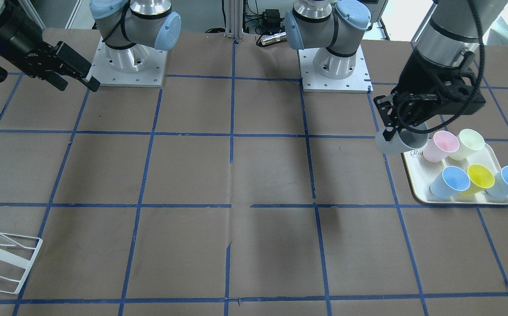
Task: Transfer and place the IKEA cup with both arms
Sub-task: 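Carry the cup with the left gripper over the pastel cup tray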
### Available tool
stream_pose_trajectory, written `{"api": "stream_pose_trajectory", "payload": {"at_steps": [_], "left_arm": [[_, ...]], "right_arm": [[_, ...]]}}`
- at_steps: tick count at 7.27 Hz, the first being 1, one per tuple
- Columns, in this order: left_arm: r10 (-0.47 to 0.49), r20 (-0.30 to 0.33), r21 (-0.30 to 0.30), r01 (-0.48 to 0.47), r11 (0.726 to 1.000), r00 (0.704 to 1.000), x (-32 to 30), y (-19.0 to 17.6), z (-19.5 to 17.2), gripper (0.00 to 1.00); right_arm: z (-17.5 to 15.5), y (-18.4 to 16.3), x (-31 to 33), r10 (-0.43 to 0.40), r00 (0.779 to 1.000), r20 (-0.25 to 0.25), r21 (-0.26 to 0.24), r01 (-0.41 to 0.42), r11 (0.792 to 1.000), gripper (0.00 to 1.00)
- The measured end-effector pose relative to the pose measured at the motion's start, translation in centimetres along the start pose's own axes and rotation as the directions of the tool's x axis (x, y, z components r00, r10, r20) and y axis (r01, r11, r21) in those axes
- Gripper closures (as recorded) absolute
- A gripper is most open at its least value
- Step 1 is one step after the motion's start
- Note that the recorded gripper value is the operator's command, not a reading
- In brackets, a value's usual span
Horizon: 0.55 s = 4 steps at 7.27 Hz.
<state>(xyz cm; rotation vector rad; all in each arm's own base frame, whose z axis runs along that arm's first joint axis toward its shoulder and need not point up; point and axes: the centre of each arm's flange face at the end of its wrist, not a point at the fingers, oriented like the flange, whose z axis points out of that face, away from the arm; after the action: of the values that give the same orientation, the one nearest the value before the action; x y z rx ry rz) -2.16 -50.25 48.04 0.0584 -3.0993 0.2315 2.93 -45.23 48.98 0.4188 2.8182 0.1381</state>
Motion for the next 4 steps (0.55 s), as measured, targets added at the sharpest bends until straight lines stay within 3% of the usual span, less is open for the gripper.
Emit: {"api": "stream_pose_trajectory", "payload": {"at_steps": [1,2,4], "left_arm": [[0.044,0.014,-0.026,-0.043,0.999,0.999,-4.9,0.2,0.1,0.98],[0.082,0.016,-0.049,-0.081,0.996,0.997,-9.9,0.8,0.2,0.98],[0.153,0.01,-0.069,-0.152,0.986,0.988,-20.3,3.0,0.4,0.98]], "right_arm": [[0.5,0.5,-1.8,-0.013,0.996,-0.089,0.034,0.016,0.999,0.0],[1.1,1.1,-3.6,-0.033,0.989,-0.145,0.052,0.041,0.998,0.0],[2.7,2.0,-4.6,-0.061,0.973,-0.221,0.053,0.075,0.996,0.0]]}}
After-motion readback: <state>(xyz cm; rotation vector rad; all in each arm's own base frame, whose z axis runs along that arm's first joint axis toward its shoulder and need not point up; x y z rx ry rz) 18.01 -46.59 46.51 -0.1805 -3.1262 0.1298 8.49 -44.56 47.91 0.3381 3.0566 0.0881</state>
